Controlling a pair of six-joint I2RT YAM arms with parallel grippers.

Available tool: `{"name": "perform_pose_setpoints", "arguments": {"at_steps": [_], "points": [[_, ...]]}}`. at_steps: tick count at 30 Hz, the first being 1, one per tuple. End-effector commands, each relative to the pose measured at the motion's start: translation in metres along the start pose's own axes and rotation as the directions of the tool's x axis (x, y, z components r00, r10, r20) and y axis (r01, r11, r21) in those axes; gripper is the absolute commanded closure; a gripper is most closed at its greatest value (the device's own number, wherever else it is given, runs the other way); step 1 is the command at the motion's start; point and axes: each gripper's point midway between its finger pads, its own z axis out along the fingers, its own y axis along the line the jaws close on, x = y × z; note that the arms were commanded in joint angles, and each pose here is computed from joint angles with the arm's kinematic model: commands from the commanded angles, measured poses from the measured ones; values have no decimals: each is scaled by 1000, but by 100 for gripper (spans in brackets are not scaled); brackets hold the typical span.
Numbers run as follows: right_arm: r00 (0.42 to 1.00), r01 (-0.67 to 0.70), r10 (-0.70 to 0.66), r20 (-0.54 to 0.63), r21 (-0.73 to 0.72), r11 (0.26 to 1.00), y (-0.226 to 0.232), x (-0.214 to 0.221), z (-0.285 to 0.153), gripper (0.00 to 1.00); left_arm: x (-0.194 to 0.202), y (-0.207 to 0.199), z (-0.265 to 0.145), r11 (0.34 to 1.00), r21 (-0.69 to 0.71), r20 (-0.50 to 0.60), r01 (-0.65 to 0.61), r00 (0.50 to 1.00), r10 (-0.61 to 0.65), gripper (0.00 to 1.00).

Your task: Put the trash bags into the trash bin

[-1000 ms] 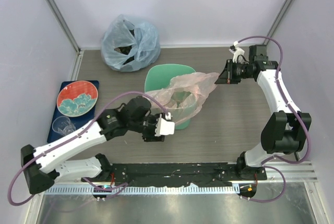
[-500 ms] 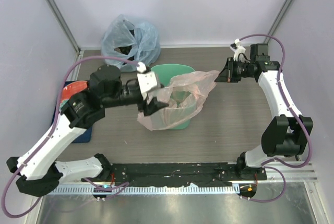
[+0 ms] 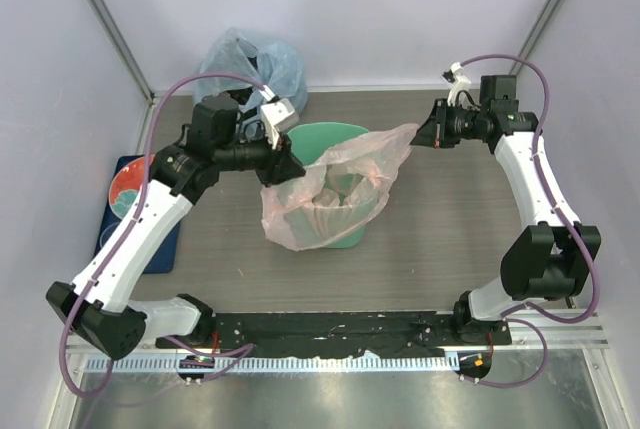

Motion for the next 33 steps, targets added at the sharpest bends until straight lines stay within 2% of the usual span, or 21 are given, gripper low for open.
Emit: {"name": "perform_pose_setpoints", "arguments": {"at_steps": [1,2,3,5,9,16,20,24,33], "points": [[993,72,-68,99,-34,997,21,-37,-8,99,-24,1,-13,992,88,117,86,989,-96,87],[992,72,-68,104,-35,997,21,-39,-7,99,-33,10,-14,994,70,153,79,984,-89,94],[992,66,-61,112,-42,997,24,-43,-6,99,-35,23,-15,991,40,167,131,976,-136,100],[989,69,-62,131,-50,996,25,-51,-3,99,-39,49,-18,987,-26,204,159,967,-151,100],[989,74,-62,137,-82,994,33,-61,12,99,-26,104,-10,942,-147,229,303,936,-266,100],[992,71,-60,111,-90,993,31,-67,42,98,6,161,3,854,-279,254,440,891,-376,100],[997,44,-39,67,-66,997,19,-55,61,98,30,175,10,804,-318,241,503,863,-444,100],[1000,0,-1,-15,-50,999,3,-28,77,99,66,180,24,752,-339,184,565,824,-536,100],[990,-54,46,-132,-56,997,-17,8,101,99,105,182,49,697,-311,134,646,756,-640,100]]}}
